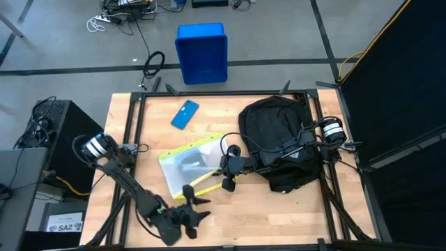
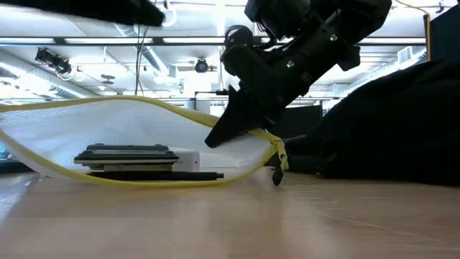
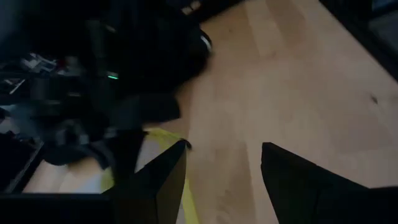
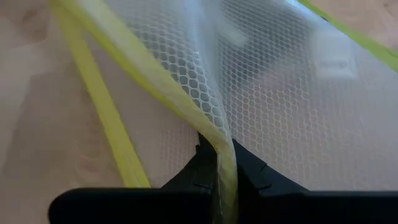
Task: Unpack backpack
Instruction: Remove the gray calculator from the white zip bag
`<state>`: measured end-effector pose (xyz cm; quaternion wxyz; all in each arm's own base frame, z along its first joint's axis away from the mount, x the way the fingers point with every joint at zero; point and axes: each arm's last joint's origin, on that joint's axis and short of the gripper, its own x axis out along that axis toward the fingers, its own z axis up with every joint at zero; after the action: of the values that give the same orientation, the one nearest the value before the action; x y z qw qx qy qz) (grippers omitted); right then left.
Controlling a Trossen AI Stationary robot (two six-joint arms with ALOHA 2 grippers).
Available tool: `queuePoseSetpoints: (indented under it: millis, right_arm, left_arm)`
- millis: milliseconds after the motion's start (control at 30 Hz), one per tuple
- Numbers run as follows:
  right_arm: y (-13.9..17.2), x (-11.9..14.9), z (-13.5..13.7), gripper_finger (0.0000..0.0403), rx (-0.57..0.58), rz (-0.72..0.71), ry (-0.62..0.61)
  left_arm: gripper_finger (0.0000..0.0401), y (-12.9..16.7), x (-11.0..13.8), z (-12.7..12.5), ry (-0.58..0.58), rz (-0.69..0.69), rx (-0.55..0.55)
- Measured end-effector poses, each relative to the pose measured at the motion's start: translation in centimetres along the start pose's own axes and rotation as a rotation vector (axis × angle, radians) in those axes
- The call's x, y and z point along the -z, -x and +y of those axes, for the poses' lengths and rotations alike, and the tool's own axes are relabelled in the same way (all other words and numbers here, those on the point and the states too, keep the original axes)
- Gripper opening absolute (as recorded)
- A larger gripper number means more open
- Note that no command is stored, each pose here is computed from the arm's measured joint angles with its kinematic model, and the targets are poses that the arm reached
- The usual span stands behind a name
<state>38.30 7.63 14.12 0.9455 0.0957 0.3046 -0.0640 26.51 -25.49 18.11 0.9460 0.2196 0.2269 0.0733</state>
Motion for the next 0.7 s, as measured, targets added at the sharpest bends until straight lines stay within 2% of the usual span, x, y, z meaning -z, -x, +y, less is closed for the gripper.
queuePoseSetpoints:
  millis: [133, 300, 433, 567, 700]
  right_arm:
    - [0.1, -0.3, 0.6, 0.0001, -0.027, -0.041, -0.004]
    - [0.3, -0.2, 1.2, 0.0002, -0.045, -0.053, -0.004]
    - [0.3, -0.1, 1.5, 0.0002, -0.054, -0.052, -0.007]
    - [0.3, -0.2, 1.5, 0.0001, -0.058, -0.054, -0.009]
    - [0.4, -0.2, 1.5, 0.0002, -0.064, -0.059, -0.012]
  left_arm:
    - [0.0177, -1.7, 0.2, -0.9, 0.000, 0.105, 0.019]
    - [0.0172, -2.2, 1.5, 0.1, 0.111, 0.310, -0.061]
    - [0.0163, -1.8, 2.2, 0.9, 0.194, 0.398, -0.132]
    - [0.0153, -1.7, 2.5, 1.2, 0.193, 0.427, -0.158]
    - [0.0141, -1.7, 3.1, 1.5, 0.141, 0.465, -0.179]
